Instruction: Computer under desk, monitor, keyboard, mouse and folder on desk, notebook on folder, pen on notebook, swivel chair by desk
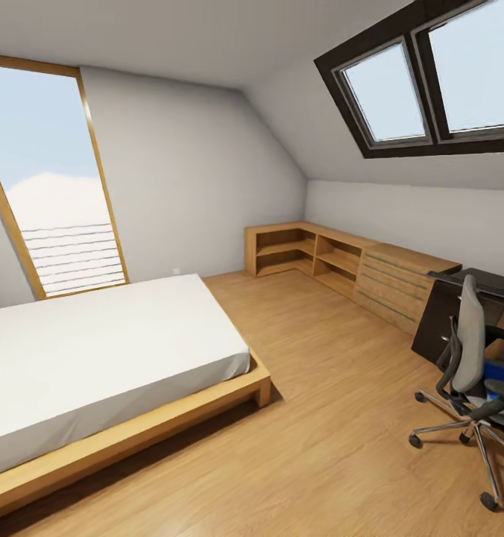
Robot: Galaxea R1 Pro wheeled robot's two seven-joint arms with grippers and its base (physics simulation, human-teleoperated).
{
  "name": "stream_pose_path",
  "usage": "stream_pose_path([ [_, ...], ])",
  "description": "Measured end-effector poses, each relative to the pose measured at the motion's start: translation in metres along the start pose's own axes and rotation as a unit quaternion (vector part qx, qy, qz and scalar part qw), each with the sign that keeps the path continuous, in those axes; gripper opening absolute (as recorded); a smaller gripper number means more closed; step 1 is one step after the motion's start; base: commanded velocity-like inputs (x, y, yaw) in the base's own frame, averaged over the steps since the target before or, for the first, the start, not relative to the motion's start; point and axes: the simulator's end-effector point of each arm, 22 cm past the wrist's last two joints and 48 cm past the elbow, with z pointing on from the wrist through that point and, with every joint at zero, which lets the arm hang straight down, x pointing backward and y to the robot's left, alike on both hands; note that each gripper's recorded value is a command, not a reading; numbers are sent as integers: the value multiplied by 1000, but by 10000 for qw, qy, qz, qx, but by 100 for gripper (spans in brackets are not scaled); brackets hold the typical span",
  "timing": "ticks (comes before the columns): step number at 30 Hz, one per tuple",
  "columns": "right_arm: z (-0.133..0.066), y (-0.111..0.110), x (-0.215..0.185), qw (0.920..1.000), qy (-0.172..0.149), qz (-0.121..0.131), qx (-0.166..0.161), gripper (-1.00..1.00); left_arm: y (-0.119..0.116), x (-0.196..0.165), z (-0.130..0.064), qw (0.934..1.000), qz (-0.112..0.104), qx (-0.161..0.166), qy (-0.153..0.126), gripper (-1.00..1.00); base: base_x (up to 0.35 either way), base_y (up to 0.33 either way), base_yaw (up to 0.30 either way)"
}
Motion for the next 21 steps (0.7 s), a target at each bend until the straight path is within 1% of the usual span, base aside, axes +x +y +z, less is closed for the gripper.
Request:
stream_pose_path([
  [5, 0, 0, 0, 10000, -4, 7, 11, 100, 0, -1, 0, 10000, -4, -6, -35, 100, 0, 0, 0],
  [8, 0, 0, 0, 10000, -6, 1, 6, 100, 0, -1, 0, 10000, -7, -6, -34, 100, 116, 85, -139],
  [12, 0, 1, 0, 10000, -1, 2, 2, 100, 0, -1, 0, 10000, -8, -6, -35, 100, 241, 171, -243],
  [15, -1, 0, 1, 10000, 7, -4, 0, 100, 0, 0, 0, 10000, -6, -6, -23, 100, 202, 39, -264],
  [21, 0, 0, 1, 10000, 19, -5, -4, 100, 0, 6, 0, 10000, -5, -5, 39, 100, 38, 6, -265],
])
